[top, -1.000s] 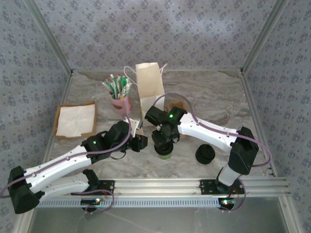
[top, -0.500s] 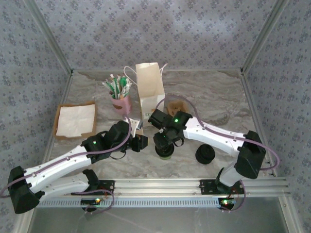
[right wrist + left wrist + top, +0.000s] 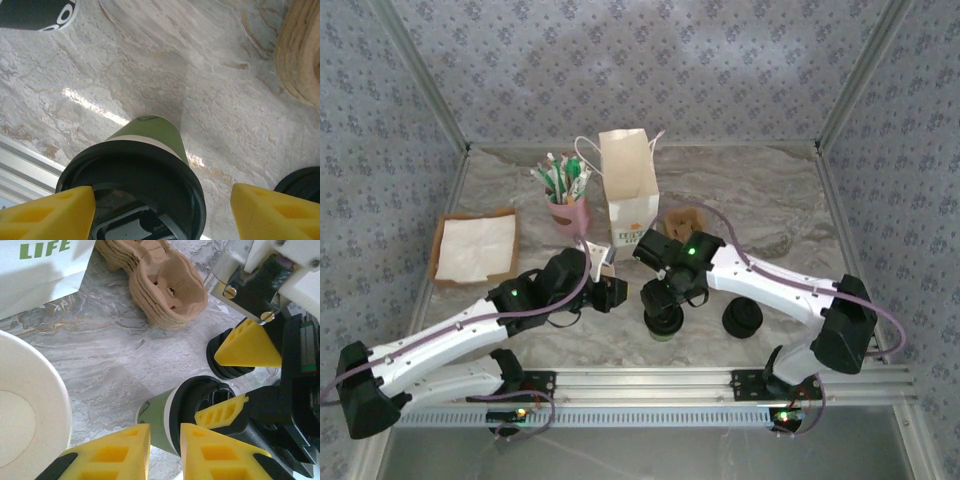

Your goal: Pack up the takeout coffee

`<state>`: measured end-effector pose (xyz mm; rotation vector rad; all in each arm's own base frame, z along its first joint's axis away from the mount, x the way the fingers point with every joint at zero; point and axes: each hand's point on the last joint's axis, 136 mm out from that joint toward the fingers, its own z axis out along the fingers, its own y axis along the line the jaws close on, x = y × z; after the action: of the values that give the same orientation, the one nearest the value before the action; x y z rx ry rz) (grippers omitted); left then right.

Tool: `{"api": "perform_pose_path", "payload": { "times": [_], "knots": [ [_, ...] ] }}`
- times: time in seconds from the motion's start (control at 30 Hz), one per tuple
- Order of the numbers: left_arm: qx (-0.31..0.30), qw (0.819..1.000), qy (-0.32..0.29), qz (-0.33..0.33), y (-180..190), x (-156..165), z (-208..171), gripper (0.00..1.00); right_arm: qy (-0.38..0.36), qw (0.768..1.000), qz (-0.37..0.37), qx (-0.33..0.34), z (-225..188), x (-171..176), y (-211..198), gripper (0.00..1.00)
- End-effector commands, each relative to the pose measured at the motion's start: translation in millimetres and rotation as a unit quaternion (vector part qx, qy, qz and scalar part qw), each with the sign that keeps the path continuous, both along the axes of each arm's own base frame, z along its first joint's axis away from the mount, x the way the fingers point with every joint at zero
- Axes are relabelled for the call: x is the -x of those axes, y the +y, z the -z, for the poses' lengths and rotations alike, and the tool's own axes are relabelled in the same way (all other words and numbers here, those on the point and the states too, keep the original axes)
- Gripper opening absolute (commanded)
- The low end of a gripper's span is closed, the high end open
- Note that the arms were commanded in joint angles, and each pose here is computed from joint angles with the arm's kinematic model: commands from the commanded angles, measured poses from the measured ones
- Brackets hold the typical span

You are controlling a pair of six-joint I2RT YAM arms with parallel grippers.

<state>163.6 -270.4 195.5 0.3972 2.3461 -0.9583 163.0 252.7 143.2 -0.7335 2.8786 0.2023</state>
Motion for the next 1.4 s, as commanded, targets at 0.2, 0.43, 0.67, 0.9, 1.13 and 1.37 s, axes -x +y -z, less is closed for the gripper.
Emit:
{"api": "perform_pose_path", "payload": {
  "times": [0.2,0.43,0.67,0.9,1.13,1.37],
  "knots": [
    [0.014,1.0,-0.023,0.012,-8,1,-24,0.25,-0.011,0.999,0.017,-0.047,-23,16,-15,0.89],
    [0.013,1.0,-0.021,0.009,-8,1,-22,0.25,-0.021,0.999,-0.013,-0.031,-6,48,-27,0.96],
    [0.014,1.0,-0.022,0.007,-7,1,-23,0.26,-0.048,0.999,-0.016,0.008,9,56,-34,1.0],
    [0.012,1.0,-0.019,0.007,-8,1,-23,0.26,-0.056,0.997,-0.001,0.055,21,48,-44,1.0],
    [0.012,1.0,-0.02,0.008,-10,0,-24,0.27,-0.053,0.996,0.01,0.073,26,43,-56,1.0],
    [0.012,1.0,-0.02,0.012,-13,0,-24,0.27,-0.052,0.995,0.026,0.083,24,35,-72,1.0]
  ]
}}
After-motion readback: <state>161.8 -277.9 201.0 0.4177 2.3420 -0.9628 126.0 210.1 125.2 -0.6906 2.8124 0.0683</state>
